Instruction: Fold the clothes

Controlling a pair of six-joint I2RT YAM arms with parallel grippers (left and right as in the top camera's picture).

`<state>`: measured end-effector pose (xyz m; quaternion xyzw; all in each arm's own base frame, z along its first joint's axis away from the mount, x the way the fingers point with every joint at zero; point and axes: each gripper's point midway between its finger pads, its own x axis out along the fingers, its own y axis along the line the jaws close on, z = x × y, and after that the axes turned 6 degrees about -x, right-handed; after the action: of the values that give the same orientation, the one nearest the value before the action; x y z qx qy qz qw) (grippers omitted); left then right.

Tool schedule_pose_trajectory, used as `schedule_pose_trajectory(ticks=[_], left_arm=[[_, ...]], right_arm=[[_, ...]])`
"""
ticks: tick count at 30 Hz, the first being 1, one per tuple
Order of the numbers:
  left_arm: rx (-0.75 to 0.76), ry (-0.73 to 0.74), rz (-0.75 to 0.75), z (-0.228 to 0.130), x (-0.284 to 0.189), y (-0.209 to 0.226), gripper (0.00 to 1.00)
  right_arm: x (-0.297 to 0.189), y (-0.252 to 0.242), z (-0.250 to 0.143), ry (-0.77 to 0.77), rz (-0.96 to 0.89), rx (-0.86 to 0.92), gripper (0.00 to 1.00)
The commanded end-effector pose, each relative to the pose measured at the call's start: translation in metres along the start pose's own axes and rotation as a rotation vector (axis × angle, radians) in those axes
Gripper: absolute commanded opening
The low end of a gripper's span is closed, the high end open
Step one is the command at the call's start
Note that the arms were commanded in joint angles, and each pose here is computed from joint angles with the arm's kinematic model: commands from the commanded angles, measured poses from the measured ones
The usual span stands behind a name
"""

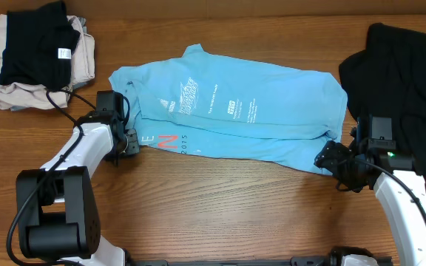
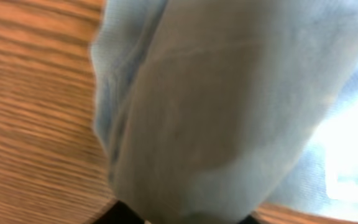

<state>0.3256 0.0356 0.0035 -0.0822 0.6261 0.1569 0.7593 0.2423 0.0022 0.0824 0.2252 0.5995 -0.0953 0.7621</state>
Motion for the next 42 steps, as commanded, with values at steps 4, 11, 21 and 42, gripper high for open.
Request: schedule_pose_trajectory(ticks=[4, 11, 21, 42], left_arm=[[-0.052, -0.049, 0.079, 0.022, -0.021, 0.021, 0.04], [0.022, -0.058, 0.089, 0.056, -0.069, 0.031, 0.06], [0.019, -0.120, 0.068, 0.073, -0.075, 0.026, 0.49], [-0.023, 0.042, -0.020, 0.016, -0.037, 0.011, 0.59]], right_arm=[[0.007, -0.002, -0.004, 0.035, -0.008, 0.012, 0.75], [0.007, -0.003, -0.006, 0.047, -0.013, 0.014, 0.75], [0.007, -0.005, -0.012, 0.072, -0.023, 0.018, 0.76], [0.040, -0.018, -0.029, 0.176, -0.072, 0.058, 0.79]])
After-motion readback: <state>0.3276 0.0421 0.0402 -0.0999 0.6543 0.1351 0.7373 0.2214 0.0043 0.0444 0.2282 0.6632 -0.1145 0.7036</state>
